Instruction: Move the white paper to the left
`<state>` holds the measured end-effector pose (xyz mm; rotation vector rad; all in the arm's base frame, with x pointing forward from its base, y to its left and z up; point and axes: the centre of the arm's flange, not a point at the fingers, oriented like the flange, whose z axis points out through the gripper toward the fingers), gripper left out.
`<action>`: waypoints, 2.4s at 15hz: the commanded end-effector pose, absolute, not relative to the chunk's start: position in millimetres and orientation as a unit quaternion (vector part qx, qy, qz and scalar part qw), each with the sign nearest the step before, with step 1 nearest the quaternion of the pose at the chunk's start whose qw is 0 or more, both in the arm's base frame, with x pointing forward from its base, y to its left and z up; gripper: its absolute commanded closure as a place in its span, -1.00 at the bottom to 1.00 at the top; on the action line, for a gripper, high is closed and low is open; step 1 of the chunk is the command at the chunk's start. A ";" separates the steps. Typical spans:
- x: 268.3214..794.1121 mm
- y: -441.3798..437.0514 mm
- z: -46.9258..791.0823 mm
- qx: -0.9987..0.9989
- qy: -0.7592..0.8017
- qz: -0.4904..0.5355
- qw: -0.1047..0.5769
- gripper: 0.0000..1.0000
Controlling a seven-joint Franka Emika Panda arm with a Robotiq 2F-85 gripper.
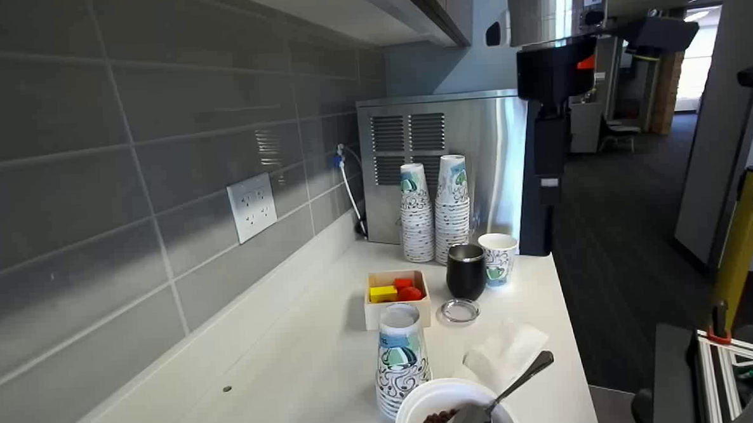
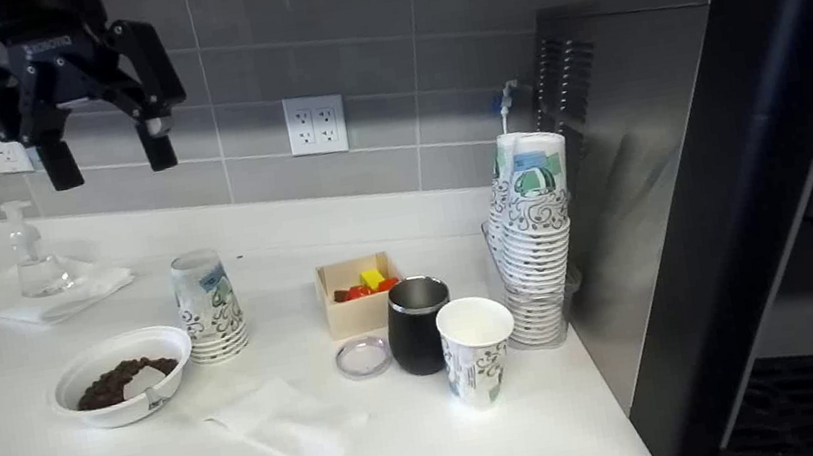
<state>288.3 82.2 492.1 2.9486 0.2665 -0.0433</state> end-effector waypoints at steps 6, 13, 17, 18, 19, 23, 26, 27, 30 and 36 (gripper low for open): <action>288.3 82.2 492.1 0.992 0.090 -0.014 0.090 -1.00; 326.8 39.1 437.9 0.991 0.131 0.037 0.014 -1.00; 351.6 3.6 402.4 0.988 0.135 0.070 -0.018 -1.00; 358.4 -3.7 395.6 0.988 0.136 0.073 -0.026 -1.00; 366.4 -11.4 387.6 0.987 0.140 0.074 -0.035 -1.00; 389.1 -37.4 346.9 0.987 0.140 0.036 -0.072 -1.00; 397.7 -44.8 313.6 0.986 0.142 0.003 -0.088 -1.00; 399.6 -44.5 302.5 0.986 0.141 -0.007 -0.091 -1.00; 403.0 -44.0 273.7 0.987 0.129 -0.038 -0.087 -1.00; 402.4 -46.9 225.0 0.993 0.068 -0.072 -0.058 -1.00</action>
